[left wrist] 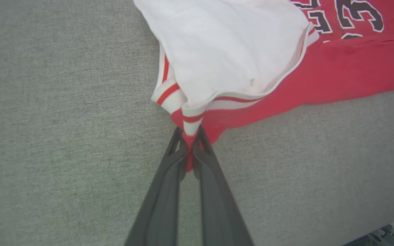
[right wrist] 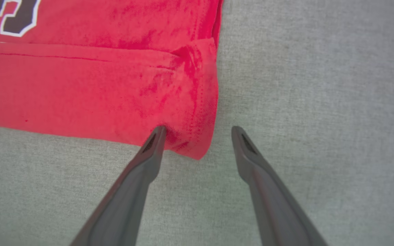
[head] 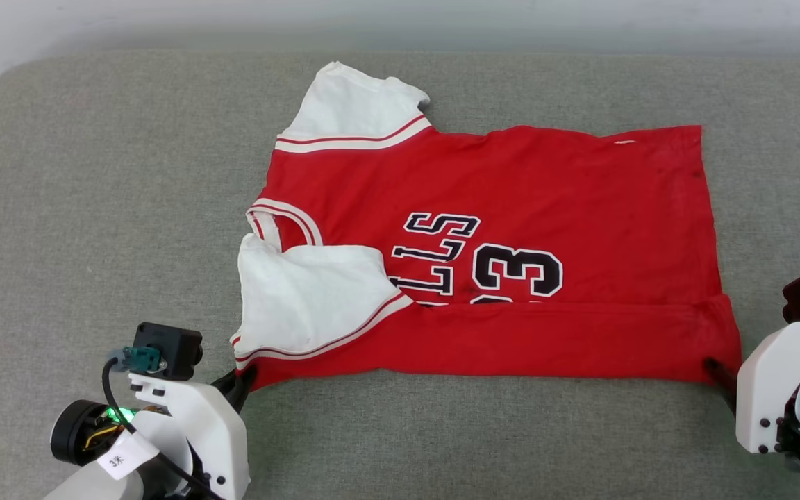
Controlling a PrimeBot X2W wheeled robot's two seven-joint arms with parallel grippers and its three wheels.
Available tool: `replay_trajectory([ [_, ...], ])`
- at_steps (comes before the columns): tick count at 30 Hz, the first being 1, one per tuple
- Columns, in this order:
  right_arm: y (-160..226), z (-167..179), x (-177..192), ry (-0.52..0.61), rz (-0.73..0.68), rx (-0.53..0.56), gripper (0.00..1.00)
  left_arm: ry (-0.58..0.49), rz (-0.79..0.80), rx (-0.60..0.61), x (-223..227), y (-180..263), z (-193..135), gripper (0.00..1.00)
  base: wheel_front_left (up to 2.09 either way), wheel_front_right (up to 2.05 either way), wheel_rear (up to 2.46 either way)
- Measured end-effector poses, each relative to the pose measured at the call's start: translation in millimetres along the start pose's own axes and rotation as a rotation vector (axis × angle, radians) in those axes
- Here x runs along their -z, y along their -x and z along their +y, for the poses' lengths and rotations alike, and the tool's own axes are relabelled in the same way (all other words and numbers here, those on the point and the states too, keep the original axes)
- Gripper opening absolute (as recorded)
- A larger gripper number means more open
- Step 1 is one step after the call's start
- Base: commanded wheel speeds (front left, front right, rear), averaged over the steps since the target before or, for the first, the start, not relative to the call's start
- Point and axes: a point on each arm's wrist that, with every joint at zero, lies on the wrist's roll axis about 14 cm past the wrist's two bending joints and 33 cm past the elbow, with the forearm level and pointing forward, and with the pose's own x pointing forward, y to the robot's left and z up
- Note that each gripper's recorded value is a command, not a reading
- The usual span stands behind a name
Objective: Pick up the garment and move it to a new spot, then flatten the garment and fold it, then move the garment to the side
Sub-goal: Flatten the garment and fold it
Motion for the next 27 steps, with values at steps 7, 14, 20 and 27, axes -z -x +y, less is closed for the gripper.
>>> replay_trajectory([
  [7,-22.0,-3.8,1.4,-0.037,0.048,0.005,1.0,-0.022,-0.021,0.008,-9.5,11.3,-6.1,0.0,0.0,0.0,0.0],
  [14,-42.5,3.7,13.3,-0.04,0.119,-0.013,0.93,-0.021,-0.009,-0.001,-6.5,11.8,-4.3,0.0,0.0,0.0,0.0],
  [20,-46.7,7.8,20.0,-0.027,0.151,-0.022,0.0,-0.023,0.0,-0.006,-3.2,12.5,-3.0,0.0,0.0,0.0,0.0],
  [27,-36.4,0.1,15.4,-0.037,0.123,-0.005,0.0,-0.037,0.007,-0.001,-0.7,17.8,-2.9,0.0,0.0,0.0,0.0],
])
